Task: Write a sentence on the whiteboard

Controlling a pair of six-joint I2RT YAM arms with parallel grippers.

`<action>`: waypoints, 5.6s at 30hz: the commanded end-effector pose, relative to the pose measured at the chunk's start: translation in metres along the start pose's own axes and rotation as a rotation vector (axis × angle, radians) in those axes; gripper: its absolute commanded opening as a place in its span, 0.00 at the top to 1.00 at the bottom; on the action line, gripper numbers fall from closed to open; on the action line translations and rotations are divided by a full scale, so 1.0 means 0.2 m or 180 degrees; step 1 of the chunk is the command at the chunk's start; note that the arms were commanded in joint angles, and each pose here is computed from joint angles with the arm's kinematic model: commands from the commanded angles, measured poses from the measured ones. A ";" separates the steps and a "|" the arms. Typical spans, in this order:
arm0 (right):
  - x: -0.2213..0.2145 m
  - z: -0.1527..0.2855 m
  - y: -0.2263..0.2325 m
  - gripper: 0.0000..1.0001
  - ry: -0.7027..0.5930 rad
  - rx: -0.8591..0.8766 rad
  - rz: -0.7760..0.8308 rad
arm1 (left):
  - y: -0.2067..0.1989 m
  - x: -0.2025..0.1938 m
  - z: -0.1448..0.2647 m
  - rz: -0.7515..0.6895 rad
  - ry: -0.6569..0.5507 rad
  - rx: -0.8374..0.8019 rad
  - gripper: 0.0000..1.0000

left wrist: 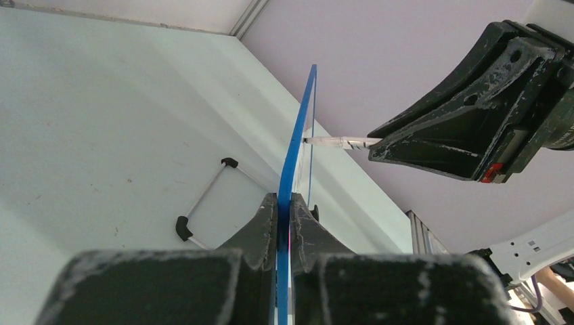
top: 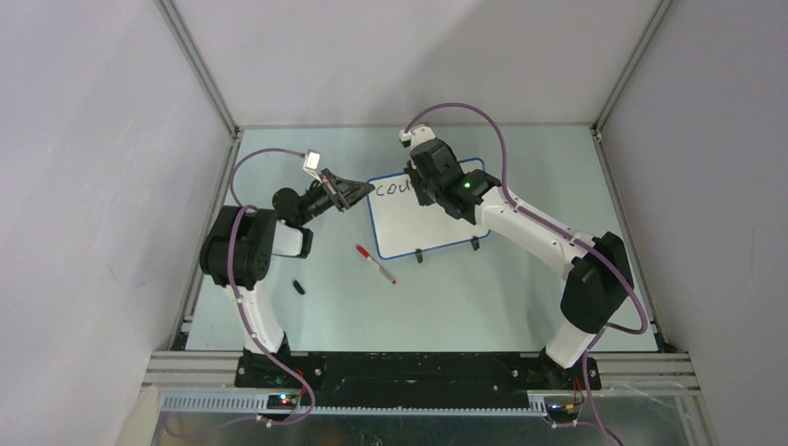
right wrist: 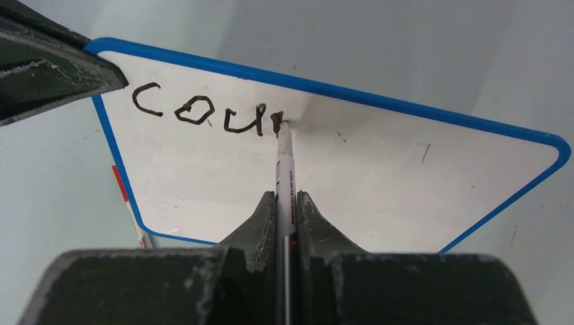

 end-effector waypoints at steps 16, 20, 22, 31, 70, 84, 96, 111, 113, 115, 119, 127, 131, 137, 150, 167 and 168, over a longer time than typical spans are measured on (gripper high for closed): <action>0.08 -0.01 -0.05 1.00 -0.0125 -0.0074 -0.0046 | -0.11 0.04 -0.02 -0.0306 -0.0027 -0.0237 1.00; 0.08 -0.02 -0.07 1.00 -0.0116 -0.0123 -0.0085 | -0.11 0.04 -0.02 -0.0306 -0.0028 -0.0237 1.00; 0.08 -0.02 -0.08 1.00 -0.0114 -0.0155 -0.0109 | -0.11 0.04 -0.02 -0.0308 -0.0029 -0.0236 1.00; 0.09 -0.01 -0.11 1.00 -0.0132 -0.0166 -0.0146 | -0.11 0.04 -0.02 -0.0312 -0.0031 -0.0236 1.00; 0.05 0.08 -0.12 1.00 -0.0246 -0.0014 -0.0208 | -0.11 0.05 -0.02 -0.0298 -0.0046 -0.0225 1.00; 0.05 0.04 -0.11 1.00 -0.0202 -0.0035 -0.0189 | -0.11 0.04 -0.01 -0.0311 -0.0041 -0.0230 1.00; 0.07 0.04 -0.13 1.00 -0.0230 -0.0094 -0.0200 | -0.11 0.05 -0.01 -0.0313 -0.0046 -0.0228 1.00; 0.08 0.06 -0.16 1.00 -0.0246 -0.0153 -0.0212 | -0.11 0.05 -0.01 -0.0316 -0.0046 -0.0227 1.00; 0.08 0.06 -0.16 1.00 -0.0242 -0.0154 -0.0221 | -0.11 0.05 -0.01 -0.0317 -0.0047 -0.0226 1.00; 0.08 0.05 -0.16 1.00 -0.0230 -0.0154 -0.0218 | -0.11 0.05 -0.01 -0.0319 -0.0049 -0.0227 1.00; 0.08 0.03 -0.16 1.00 -0.0217 -0.0151 -0.0213 | -0.11 0.05 -0.01 -0.0319 -0.0048 -0.0228 1.00; 0.07 0.00 -0.16 1.00 -0.0176 -0.0173 -0.0221 | -0.11 0.04 -0.01 -0.0317 -0.0038 -0.0227 1.00; 0.07 0.00 -0.16 1.00 -0.0181 -0.0150 -0.0223 | -0.11 0.04 -0.01 -0.0318 -0.0040 -0.0227 1.00; 0.07 0.00 -0.13 1.00 -0.0189 -0.0035 -0.0206 | -0.12 0.04 -0.01 -0.0323 -0.0039 -0.0233 1.00; 0.06 0.01 -0.11 1.00 -0.0160 0.0090 -0.0154 | -0.11 0.04 -0.01 -0.0325 -0.0040 -0.0227 1.00; -0.02 0.02 -0.09 1.00 0.0025 0.0110 -0.0030 | -0.11 0.04 -0.01 -0.0318 -0.0044 -0.0225 1.00; -0.02 0.02 -0.10 1.00 0.0032 0.0099 -0.0027 | -0.11 0.05 -0.01 -0.0320 -0.0046 -0.0225 1.00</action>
Point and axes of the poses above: each gripper's point midway between its finger pads, its own z axis back along the fingers, its own y axis along the line the jaws close on, x = y × z, the point moved 6 cm from there along z, back along the fingers, and after that the axes turned 12 degrees about z, right-handed, at the moved point
